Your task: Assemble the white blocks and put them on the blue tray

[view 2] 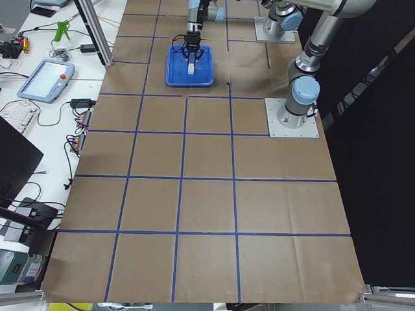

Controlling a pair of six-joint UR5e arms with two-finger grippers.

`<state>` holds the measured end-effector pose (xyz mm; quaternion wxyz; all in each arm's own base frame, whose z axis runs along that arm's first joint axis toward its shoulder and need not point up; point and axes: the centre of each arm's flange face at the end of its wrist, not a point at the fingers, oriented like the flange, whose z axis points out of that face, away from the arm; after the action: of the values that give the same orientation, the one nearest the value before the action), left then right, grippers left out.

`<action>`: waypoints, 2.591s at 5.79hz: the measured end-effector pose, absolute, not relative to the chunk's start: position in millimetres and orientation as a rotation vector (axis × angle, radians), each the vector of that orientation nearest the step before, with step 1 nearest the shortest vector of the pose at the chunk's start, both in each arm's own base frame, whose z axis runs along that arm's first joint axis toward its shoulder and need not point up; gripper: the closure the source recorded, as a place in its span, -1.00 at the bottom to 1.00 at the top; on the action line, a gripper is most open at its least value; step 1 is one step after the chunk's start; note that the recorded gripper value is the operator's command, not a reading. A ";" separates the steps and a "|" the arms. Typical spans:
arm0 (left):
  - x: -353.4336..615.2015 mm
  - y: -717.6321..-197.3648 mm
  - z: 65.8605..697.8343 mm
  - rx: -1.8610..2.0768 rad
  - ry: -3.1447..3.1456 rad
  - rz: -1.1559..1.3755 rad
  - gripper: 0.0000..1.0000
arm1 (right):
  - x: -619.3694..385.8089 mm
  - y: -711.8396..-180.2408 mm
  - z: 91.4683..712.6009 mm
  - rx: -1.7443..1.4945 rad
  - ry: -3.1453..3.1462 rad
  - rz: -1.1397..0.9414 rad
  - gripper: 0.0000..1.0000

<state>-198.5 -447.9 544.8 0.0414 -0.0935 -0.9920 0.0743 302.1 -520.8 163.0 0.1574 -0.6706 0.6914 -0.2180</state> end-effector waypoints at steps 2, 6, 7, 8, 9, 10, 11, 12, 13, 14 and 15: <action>-197.6 -447.9 542.4 -0.278 -3.037 0.232 -0.98 | 302.1 -520.5 162.5 -1.918 1.979 -0.623 0.25; -199.8 -463.5 534.2 -0.268 -3.030 0.285 -0.99 | 302.0 -519.9 161.8 -1.916 1.979 -0.618 -0.07; -199.7 -463.6 534.9 -0.267 -3.030 0.287 -0.99 | 302.0 -519.9 161.8 -1.915 1.979 -0.618 -0.17; -199.5 -460.6 536.6 -0.267 -3.033 0.282 -0.99 | 302.0 -519.9 161.8 -1.915 1.979 -0.618 -0.94; -198.7 -457.1 539.1 -0.265 -3.038 0.272 -0.99 | 302.0 -520.1 162.0 -1.915 1.979 -0.619 -1.00; -197.7 -455.8 540.7 -0.260 -3.040 0.269 -0.99 | 301.8 -521.4 164.8 -1.907 1.992 -0.622 -1.00; -197.0 -454.1 540.7 -0.238 -3.044 0.238 -0.99 | 301.0 -525.2 172.1 -1.893 2.017 -0.630 -1.00; -194.2 -452.4 540.8 -0.203 -3.051 0.192 -0.99 | 298.5 -530.3 184.3 -1.879 2.043 -0.635 -1.00; -189.0 -453.1 541.3 -0.177 -3.055 0.172 -0.99 | 293.1 -535.8 205.7 -1.861 2.075 -0.604 -1.00; -185.5 -453.9 540.8 -0.162 -3.055 0.165 -0.99 | 285.2 -542.4 235.9 -1.824 2.133 -0.520 -1.00; -184.4 -454.3 539.7 -0.158 -3.052 0.162 -0.99 | 272.6 -551.1 272.4 -1.727 2.247 -0.405 -1.00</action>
<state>-184.4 -454.3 539.7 0.0407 -0.0517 -0.9964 0.0527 272.6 -551.1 272.4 0.1387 -0.5974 0.7773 -0.1402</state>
